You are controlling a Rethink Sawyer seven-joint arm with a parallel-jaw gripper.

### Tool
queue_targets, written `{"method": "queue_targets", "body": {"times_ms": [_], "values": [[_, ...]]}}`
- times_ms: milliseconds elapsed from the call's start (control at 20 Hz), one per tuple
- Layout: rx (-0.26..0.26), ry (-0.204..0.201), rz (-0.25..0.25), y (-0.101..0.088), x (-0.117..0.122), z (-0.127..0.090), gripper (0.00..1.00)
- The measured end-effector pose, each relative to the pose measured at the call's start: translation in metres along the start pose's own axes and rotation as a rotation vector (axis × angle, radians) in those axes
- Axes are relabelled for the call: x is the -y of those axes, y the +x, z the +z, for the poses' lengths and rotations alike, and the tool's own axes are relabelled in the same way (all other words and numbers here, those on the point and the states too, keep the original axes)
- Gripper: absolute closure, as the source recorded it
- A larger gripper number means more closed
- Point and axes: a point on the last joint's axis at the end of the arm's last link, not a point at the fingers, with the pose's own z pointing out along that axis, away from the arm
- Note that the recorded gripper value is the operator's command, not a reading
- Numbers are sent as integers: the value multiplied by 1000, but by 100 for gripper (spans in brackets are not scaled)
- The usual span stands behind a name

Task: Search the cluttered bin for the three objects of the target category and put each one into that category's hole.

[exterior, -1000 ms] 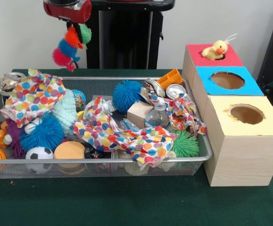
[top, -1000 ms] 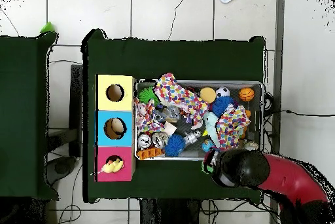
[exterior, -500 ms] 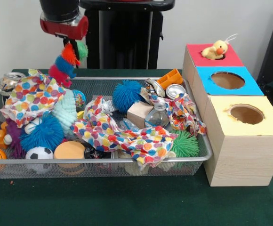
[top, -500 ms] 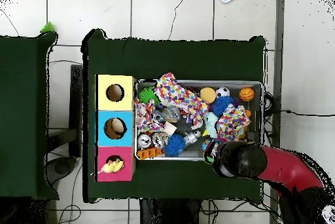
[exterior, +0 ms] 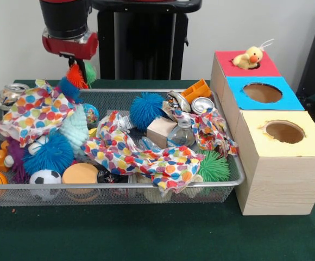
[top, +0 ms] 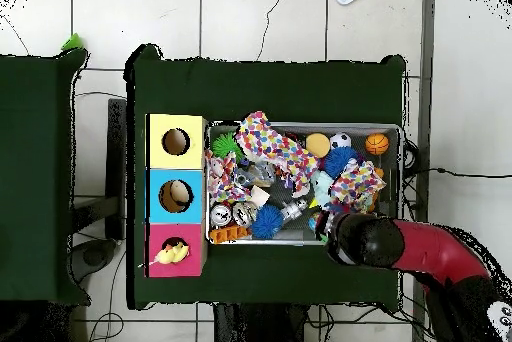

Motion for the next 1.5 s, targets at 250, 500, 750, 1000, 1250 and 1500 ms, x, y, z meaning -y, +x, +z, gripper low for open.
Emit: {"method": "queue_targets", "body": {"times_ms": [250, 500, 750, 1000, 1250, 1500], "values": [[12, 26, -46, -1, 6, 12, 100], [27, 49, -75, -7, 13, 18, 100], [47, 60, -77, -20, 21, 23, 100], [61, 60, -60, -31, 29, 25, 100], [80, 61, -41, -45, 37, 27, 100], [91, 61, -31, -55, 42, 29, 100]]}}
